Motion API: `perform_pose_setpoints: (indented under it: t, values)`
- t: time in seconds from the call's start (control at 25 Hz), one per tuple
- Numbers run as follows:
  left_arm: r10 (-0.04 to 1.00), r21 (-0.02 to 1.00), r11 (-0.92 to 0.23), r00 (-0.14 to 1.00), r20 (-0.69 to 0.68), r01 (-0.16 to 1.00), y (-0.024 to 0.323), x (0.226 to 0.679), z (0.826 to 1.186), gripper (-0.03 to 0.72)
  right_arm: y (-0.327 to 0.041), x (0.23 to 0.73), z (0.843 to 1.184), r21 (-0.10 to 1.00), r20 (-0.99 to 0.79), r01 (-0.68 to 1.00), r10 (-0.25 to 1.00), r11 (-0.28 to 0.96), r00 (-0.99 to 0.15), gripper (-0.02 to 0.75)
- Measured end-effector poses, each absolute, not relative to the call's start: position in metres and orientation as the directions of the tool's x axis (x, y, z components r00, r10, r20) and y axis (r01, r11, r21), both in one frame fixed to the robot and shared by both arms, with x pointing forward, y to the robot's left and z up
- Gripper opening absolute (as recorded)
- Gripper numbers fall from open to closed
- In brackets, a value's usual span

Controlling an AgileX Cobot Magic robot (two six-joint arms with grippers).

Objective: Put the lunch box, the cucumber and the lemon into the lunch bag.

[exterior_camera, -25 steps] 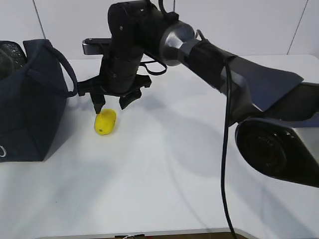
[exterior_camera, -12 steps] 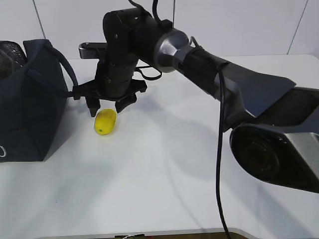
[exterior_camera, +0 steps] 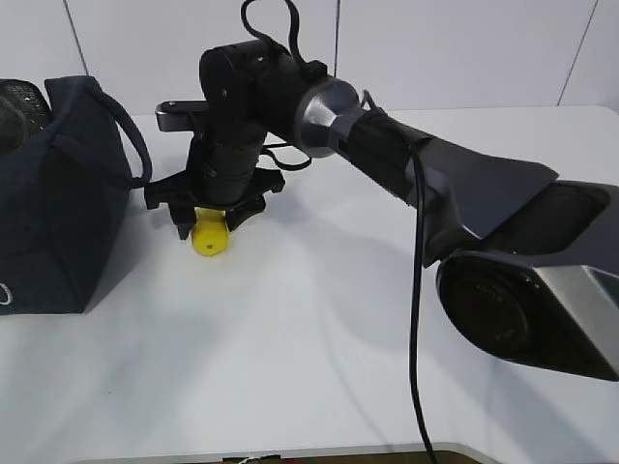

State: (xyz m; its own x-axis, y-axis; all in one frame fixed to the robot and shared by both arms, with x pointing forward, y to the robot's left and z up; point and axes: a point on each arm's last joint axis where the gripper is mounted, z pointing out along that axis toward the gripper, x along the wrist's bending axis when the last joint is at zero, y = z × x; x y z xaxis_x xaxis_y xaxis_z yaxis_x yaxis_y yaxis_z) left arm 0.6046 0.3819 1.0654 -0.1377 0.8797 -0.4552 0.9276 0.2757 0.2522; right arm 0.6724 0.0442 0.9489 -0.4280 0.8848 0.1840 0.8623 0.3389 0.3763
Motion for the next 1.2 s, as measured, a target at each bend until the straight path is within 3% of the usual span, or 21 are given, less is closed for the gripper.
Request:
perform_pose_setpoints:
  t: [0.36, 0.6, 0.8, 1.04, 1.2]
  values:
    - [0.88, 0.252, 0.276, -0.138, -0.455, 0.928, 0.382, 0.605, 1.065, -0.001, 0.044, 0.674, 0.945, 0.38, 0.171, 0.859, 0.887, 0.342, -0.428, 0.51]
    - [0.88, 0.252, 0.276, -0.138, -0.455, 0.928, 0.382, 0.605, 1.065, -0.001, 0.044, 0.674, 0.945, 0.381, 0.169, 0.859, 0.888, 0.342, -0.429, 0.398]
    - [0.88, 0.252, 0.276, -0.138, -0.455, 0.928, 0.382, 0.605, 1.065, -0.001, 0.044, 0.674, 0.945, 0.381, 0.169, 0.859, 0.888, 0.342, -0.429, 0.349]
    - [0.88, 0.252, 0.276, -0.138, -0.455, 0.928, 0.382, 0.605, 1.065, -0.001, 0.042, 0.672, 0.948, 0.361, 0.16, 0.864, 0.889, 0.351, -0.429, 0.34]
    - [0.88, 0.252, 0.276, -0.138, -0.455, 0.928, 0.382, 0.605, 1.065, -0.001, 0.042, 0.674, 0.968, 0.41, 0.16, 0.845, 0.885, 0.343, -0.437, 0.34]
